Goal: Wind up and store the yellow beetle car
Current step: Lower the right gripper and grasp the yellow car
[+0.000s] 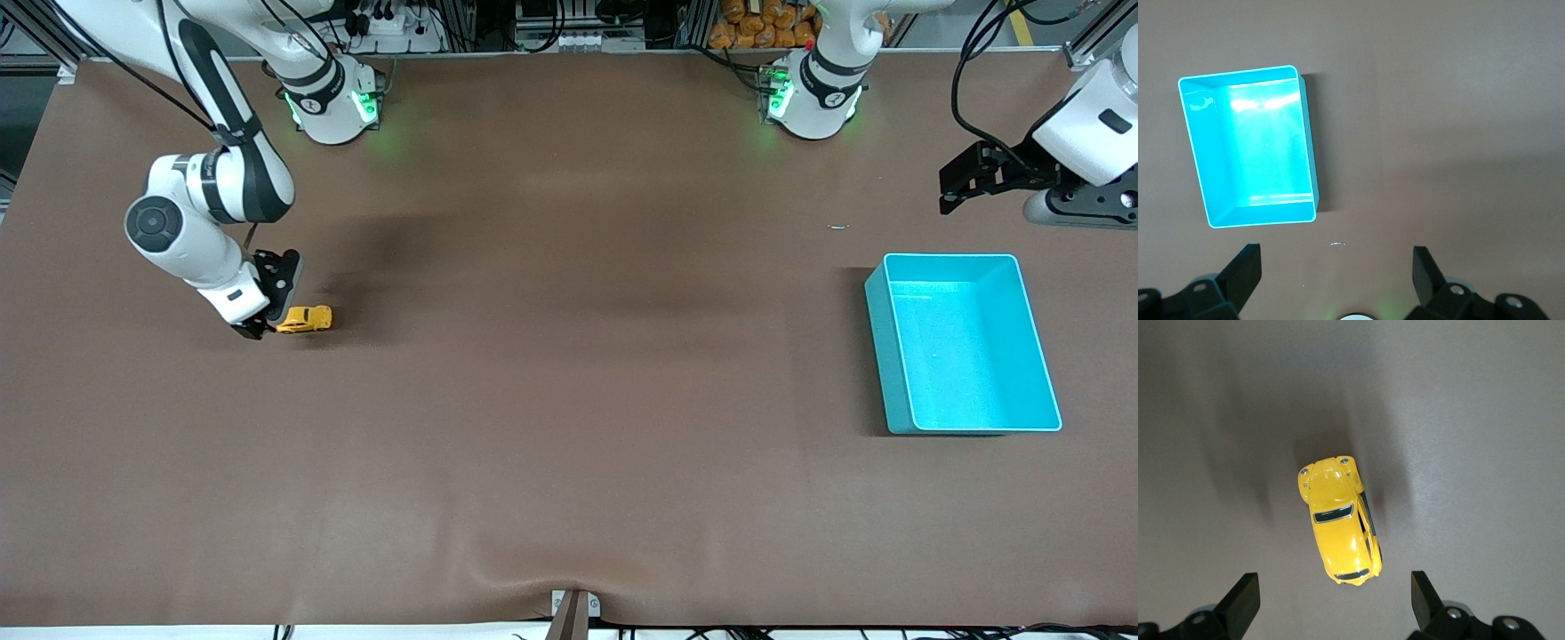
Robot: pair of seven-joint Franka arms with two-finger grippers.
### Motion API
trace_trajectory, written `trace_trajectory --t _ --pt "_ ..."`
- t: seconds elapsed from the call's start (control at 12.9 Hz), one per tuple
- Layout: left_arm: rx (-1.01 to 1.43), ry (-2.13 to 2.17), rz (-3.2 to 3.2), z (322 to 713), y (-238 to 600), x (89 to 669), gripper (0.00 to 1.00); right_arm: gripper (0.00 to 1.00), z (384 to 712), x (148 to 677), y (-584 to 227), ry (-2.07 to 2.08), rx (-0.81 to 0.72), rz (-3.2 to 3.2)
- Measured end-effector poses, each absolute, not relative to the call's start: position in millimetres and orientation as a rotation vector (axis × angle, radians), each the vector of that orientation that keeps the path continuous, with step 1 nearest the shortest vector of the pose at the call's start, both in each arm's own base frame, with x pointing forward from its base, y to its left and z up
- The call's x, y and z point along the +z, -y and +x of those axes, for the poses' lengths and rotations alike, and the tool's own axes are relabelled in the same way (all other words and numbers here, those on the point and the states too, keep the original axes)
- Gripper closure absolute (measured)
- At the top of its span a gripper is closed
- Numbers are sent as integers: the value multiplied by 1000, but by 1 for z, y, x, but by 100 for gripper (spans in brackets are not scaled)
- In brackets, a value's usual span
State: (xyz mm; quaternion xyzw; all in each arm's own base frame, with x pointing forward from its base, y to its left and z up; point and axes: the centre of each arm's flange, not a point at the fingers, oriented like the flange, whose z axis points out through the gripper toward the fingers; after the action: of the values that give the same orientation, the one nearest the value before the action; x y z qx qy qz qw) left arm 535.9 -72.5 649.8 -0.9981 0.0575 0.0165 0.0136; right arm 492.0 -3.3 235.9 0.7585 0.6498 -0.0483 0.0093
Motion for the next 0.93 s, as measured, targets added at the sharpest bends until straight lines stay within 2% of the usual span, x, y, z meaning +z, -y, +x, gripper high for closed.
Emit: trace_trajectory --t 0.39,0.47,0.7,0.78,0.85,0.93 --pt "52 -178 -3109 536 72 650 0 3 493 210 -1 -2130 -144 2265" --pt "52 -178 -3109 536 72 650 0 8 492 202 -3 -2139 -153 2262" --pt "52 -177 -3109 536 72 650 0 13 490 189 -8 -2159 -169 2252" --pt "52 -177 -3109 536 72 650 0 19 489 187 -9 -2164 -173 2250" --pt "52 -177 -3109 536 72 650 0 20 489 186 -11 -2168 -175 2248" --pt "52 -177 -3109 536 72 650 0 29 489 186 -12 -2171 -175 2245"
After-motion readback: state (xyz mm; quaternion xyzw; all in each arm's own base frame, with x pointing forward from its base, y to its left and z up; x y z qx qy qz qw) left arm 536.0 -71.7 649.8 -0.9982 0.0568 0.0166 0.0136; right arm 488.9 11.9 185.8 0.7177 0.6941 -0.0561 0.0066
